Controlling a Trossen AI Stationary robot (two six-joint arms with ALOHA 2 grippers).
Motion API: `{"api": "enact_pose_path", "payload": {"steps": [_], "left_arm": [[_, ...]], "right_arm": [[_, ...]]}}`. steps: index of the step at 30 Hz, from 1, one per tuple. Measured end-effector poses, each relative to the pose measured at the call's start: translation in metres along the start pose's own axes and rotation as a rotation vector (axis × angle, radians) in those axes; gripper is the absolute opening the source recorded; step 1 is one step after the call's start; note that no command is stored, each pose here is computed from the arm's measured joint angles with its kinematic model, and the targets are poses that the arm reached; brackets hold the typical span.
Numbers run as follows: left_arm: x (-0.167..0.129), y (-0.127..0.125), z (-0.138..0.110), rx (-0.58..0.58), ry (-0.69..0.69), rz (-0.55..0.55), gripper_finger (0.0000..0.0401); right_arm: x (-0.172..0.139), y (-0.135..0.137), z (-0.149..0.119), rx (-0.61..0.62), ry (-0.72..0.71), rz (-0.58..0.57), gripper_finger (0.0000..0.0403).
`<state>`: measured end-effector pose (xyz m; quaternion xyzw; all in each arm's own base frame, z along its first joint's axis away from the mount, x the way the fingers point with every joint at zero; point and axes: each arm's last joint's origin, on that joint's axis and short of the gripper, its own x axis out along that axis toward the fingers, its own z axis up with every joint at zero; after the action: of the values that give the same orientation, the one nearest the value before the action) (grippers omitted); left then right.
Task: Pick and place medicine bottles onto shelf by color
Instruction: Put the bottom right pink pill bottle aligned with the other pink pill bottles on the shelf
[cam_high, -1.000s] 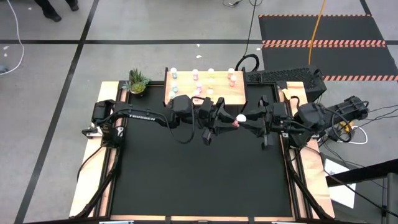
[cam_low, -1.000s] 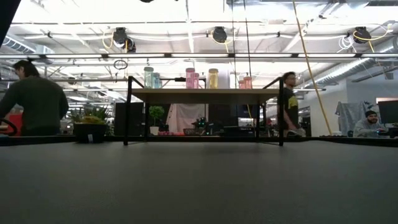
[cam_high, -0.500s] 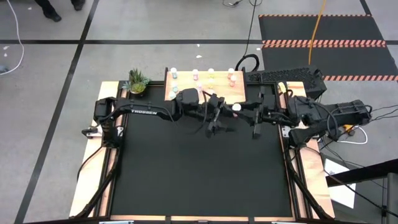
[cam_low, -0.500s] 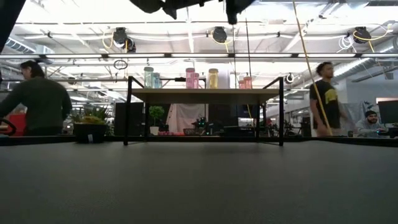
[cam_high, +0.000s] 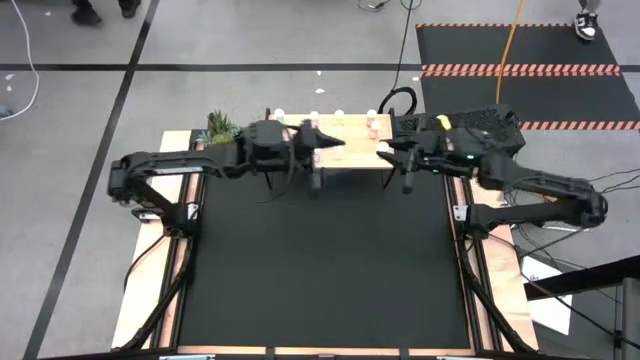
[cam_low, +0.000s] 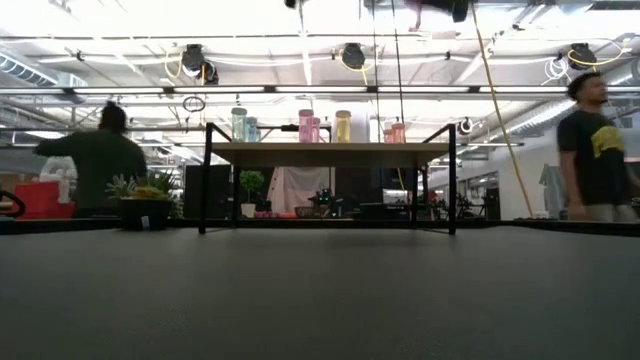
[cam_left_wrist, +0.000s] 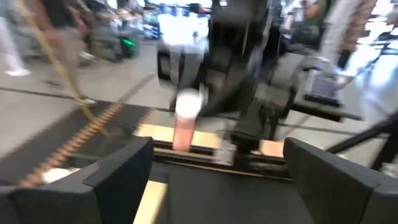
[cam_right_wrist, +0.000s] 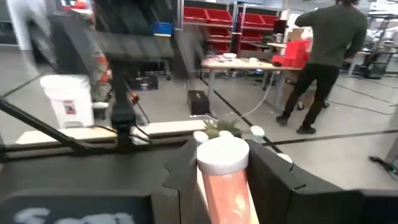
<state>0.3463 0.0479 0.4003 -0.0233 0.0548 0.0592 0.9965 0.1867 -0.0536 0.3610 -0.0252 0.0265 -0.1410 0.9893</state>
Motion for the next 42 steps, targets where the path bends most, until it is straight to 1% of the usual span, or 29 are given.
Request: {"api": "enact_pose_path", "payload": {"steps": [2, 4, 6, 10, 12, 13, 17, 21, 22, 26, 28, 31, 34, 36, 39, 42], "left_arm": [[-0.012, -0.002, 0.007, 0.035, -0.001, 0.057, 0.0348], [-0.020, -0.002, 0.010, 0.051, 0.008, 0.101, 0.0337], [-0.025, -0.002, 0.010, 0.060, 0.040, 0.128, 0.0327], [-0.029, -0.004, 0.005, 0.046, 0.107, 0.144, 0.0308], [-0.029, -0.006, 0.002, 0.043, 0.133, 0.137, 0.0299], [-0.029, -0.007, 0.002, 0.044, 0.134, 0.135, 0.0295], [-0.026, -0.009, 0.001, 0.067, 0.124, 0.154, 0.0281], [-0.026, -0.007, 0.002, 0.078, 0.111, 0.196, 0.0274], [-0.027, -0.007, 0.003, 0.080, 0.108, 0.206, 0.0274], [-0.027, -0.007, 0.004, 0.081, 0.107, 0.213, 0.0273], [-0.028, -0.006, 0.003, 0.094, 0.112, 0.218, 0.0273], [-0.028, -0.006, 0.001, 0.116, 0.139, 0.246, 0.0273], [-0.029, -0.004, -0.003, 0.123, 0.184, 0.294, 0.0273], [-0.031, -0.003, -0.006, 0.138, 0.215, 0.334, 0.0273], [-0.040, 0.000, -0.004, 0.191, 0.245, 0.391, 0.0273], [-0.050, 0.008, 0.003, 0.257, 0.245, 0.419, 0.0273]], "right_arm": [[0.006, -0.011, -0.026, 0.004, -0.040, -0.019, 0.0111], [0.008, -0.023, -0.050, 0.008, -0.113, -0.062, 0.0111], [0.008, -0.032, -0.075, 0.033, -0.143, -0.114, 0.0111], [0.008, -0.042, -0.122, 0.111, -0.089, -0.170, 0.0112], [0.010, -0.043, -0.138, 0.116, -0.068, -0.176, 0.0112], [0.011, -0.043, -0.141, 0.107, -0.071, -0.177, 0.0112], [0.017, -0.045, -0.143, 0.083, -0.076, -0.178, 0.0112], [0.023, -0.040, -0.133, 0.102, -0.110, -0.163, 0.0112], [0.024, -0.038, -0.130, 0.104, -0.118, -0.183, 0.0112], [0.026, -0.033, -0.133, 0.121, -0.097, -0.340, 0.0112], [0.027, -0.028, -0.131, 0.120, -0.112, -0.320, 0.0112], [0.028, -0.016, -0.127, 0.091, -0.145, -0.267, 0.0112], [0.025, -0.001, -0.120, 0.098, -0.186, -0.284, 0.0112], [0.024, 0.011, -0.118, 0.097, -0.184, -0.295, 0.0112], [0.025, 0.037, -0.122, 0.080, -0.147, -0.239, 0.0112], [0.031, 0.068, -0.118, 0.010, -0.102, -0.226, 0.0112]]}}
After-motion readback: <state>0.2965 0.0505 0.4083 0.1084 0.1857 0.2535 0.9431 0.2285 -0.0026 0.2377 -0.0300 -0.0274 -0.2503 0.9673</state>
